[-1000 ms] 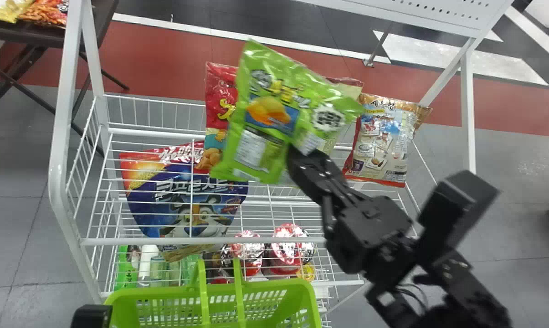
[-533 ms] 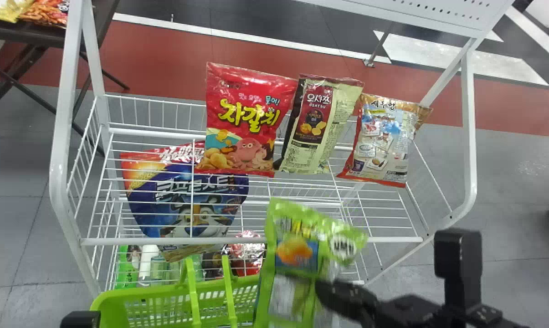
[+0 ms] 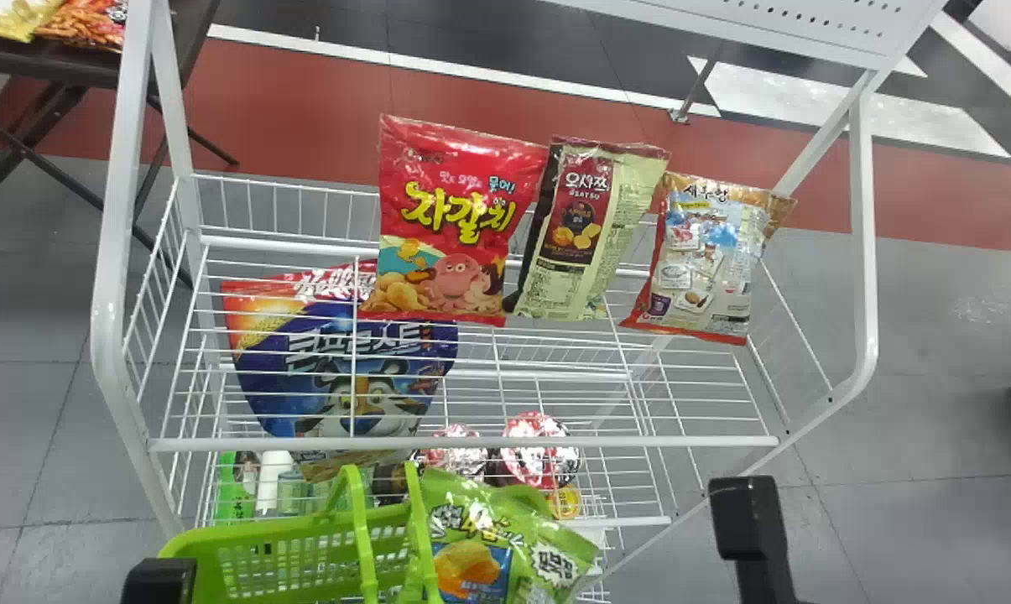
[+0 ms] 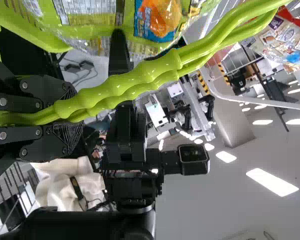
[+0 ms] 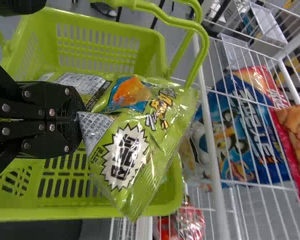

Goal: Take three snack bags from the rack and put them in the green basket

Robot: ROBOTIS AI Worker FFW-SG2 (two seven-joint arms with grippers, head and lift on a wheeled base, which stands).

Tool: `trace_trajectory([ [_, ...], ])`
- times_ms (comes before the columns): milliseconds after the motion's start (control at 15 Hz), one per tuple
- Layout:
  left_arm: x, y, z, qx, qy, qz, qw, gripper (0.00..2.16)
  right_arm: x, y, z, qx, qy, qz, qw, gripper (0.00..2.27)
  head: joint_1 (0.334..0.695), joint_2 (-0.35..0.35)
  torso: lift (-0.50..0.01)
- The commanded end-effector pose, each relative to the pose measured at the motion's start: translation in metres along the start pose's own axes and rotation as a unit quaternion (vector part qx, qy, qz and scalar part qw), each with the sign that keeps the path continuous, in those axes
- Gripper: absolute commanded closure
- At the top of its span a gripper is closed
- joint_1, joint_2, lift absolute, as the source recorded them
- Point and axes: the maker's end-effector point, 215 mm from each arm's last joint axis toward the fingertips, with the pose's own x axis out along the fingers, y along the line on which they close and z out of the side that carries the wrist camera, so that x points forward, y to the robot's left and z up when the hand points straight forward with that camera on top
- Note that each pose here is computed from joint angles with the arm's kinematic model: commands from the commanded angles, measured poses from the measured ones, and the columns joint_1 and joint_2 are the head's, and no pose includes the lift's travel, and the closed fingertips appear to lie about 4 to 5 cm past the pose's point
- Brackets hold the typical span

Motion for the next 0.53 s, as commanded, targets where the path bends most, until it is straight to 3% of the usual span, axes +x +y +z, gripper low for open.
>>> trace_trajectory([
  [0,0.000,0.001,0.001,0.001,0.000,0.000,1.0000,1.17,0.004,-0.005,0.001,0.001,0.002,-0.005,1.000,0.19,0.695,-0.350,-0.007],
  [67,0.000,0.002,0.001,0.001,0.001,0.001,1.0000,1.17,0.003,-0.008,0.002,0.004,0.001,-0.008,1.000,0.00,0.695,-0.350,-0.007],
  [467,0.001,0.002,0.003,0.001,-0.001,0.000,1.0000,1.17,-0.007,-0.012,0.010,0.007,-0.012,-0.005,1.000,0.06,0.695,-0.350,-0.007],
])
